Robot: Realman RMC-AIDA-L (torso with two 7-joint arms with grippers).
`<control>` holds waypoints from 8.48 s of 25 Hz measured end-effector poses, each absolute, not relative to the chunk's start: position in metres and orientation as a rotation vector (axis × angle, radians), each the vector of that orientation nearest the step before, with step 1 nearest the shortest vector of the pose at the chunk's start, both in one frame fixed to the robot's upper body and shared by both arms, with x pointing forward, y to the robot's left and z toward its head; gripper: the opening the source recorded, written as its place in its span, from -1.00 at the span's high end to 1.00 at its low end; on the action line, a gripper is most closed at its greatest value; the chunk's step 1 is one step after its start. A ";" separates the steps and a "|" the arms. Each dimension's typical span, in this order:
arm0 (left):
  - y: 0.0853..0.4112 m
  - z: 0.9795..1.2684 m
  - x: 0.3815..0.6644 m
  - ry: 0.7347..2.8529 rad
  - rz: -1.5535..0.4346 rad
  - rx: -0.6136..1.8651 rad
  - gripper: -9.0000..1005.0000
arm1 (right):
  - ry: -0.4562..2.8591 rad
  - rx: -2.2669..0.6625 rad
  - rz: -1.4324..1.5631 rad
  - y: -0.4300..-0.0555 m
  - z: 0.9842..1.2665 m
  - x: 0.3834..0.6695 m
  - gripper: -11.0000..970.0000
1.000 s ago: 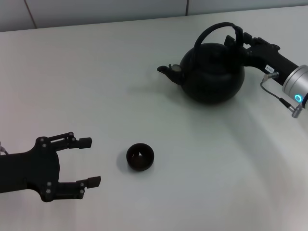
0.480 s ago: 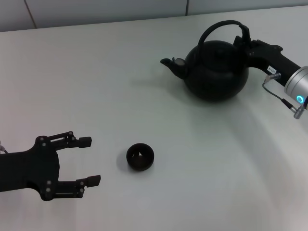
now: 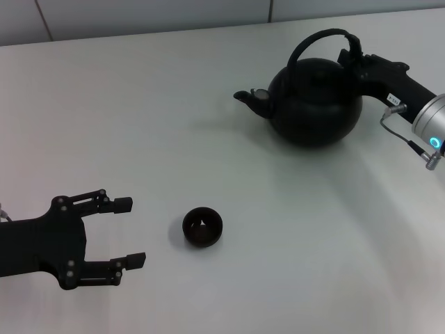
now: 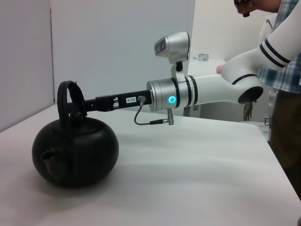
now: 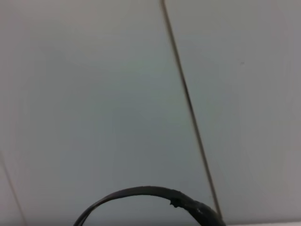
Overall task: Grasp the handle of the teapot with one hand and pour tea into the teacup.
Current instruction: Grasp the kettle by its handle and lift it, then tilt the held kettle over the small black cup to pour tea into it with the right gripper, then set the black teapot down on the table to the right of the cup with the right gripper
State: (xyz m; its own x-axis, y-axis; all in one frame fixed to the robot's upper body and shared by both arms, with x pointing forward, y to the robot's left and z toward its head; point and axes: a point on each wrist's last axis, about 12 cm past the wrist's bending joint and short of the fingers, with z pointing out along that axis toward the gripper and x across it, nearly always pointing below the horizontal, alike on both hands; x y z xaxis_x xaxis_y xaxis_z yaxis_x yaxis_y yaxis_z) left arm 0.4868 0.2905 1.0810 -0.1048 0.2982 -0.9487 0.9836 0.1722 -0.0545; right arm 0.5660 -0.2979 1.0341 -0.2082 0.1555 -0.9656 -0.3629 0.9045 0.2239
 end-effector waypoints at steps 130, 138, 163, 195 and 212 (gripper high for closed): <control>0.288 1.067 0.476 1.629 -0.987 1.196 -0.66 | 1.200 -1.186 0.434 -0.246 1.099 0.567 0.71; 0.288 1.067 0.476 1.629 -0.990 1.195 -0.66 | 1.173 -1.198 0.420 -0.243 1.100 0.568 0.71; 0.288 1.065 0.474 1.645 -1.003 1.184 -0.66 | 1.157 -1.222 0.414 -0.244 1.101 0.565 0.72; 0.287 1.067 0.477 1.638 -0.999 1.193 -0.66 | 1.224 -0.985 0.472 -0.255 1.087 0.551 0.73; 0.285 1.067 0.479 1.648 -1.003 1.217 -0.66 | 1.313 -0.500 0.445 -0.288 1.067 0.533 0.73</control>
State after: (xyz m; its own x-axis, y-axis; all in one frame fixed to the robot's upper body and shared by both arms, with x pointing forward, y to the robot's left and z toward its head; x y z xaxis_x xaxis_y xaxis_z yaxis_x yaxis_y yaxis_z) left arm 0.4786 0.2846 1.0670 -0.1817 0.3036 -0.9353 0.9702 0.2106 -0.1201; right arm 0.5325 -0.2882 1.0672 0.2011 0.0279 -0.9792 -0.5737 0.8136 -0.0946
